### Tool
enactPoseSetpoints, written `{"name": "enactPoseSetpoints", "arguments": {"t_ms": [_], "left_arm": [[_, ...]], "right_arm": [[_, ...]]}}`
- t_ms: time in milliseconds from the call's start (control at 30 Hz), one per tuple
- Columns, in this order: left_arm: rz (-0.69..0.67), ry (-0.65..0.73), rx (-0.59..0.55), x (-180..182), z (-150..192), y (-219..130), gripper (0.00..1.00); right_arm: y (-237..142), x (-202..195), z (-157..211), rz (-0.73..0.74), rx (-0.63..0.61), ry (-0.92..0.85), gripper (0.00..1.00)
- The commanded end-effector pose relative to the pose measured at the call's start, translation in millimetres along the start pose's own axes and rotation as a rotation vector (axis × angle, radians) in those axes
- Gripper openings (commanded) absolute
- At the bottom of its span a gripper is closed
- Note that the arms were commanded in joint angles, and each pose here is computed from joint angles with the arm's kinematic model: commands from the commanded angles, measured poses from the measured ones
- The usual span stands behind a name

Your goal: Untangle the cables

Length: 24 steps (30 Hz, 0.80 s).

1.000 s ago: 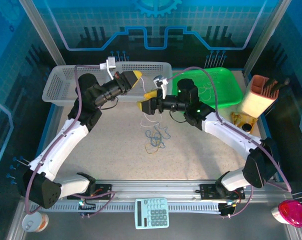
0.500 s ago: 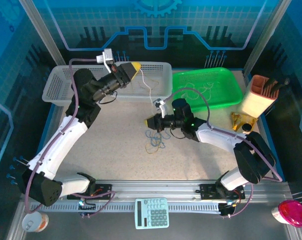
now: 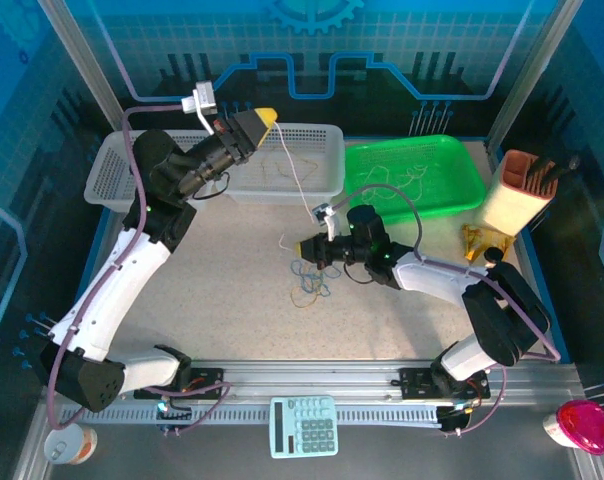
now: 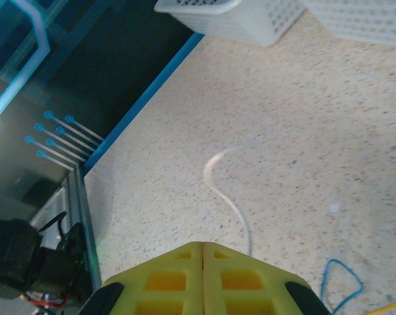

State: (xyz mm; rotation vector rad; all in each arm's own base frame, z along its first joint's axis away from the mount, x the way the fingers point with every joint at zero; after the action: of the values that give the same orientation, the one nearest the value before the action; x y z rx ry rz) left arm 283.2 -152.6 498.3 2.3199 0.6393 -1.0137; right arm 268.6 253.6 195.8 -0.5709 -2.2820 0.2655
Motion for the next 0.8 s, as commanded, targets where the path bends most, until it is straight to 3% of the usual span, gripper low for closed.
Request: {"name": "enactPoseSetpoints", "arguments": {"t_ms": [0, 200, 333, 367, 433, 533, 767], "left_arm": [[0.005, 0.026, -0.034, 0, -2, -3, 0.00], [-0.121, -0.004, -0.045, 43, 24, -20, 0.00], [-0.192, -0.035, -0.016, 74, 43, -27, 0.04], [-0.199, -0.040, -0.008, 79, 47, -27, 0.07], [-0.204, -0.044, 0.007, 89, 53, -27, 0.25], [-0.204, -0.038, 0.016, 97, 58, -28, 0.43], [-0.226, -0.031, 0.020, 104, 59, -32, 0.73]], "right_arm": [[-15, -6, -30, 0.090, -0.077, 0.006, 0.00], [-52, -20, -96, 0.516, -0.227, 0.045, 0.00], [-69, -38, -137, 0.628, -0.324, 0.089, 0.00], [-71, -42, -145, 0.641, -0.340, 0.093, 0.00], [-76, -51, -162, 0.681, -0.377, 0.095, 0.00], [-89, -64, -185, 0.730, -0.437, 0.114, 0.00], [-129, -95, -219, 0.880, -0.587, 0.185, 0.00]]}}
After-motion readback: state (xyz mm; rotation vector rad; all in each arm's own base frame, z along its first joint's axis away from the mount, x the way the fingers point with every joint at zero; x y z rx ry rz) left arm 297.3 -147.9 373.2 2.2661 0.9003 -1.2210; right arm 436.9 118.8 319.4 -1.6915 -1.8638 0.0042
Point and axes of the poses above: each hand's point on the last joint's axis, 136 mm out from that joint toward the fingers, its own y axis out along the fingers, its own x axis along the line the jaws close on, z = x × y, the point moved 8 cm from there along -y, back along the fingers, and after that the axes turned 3 degrees about y, right-handed, at the moved point
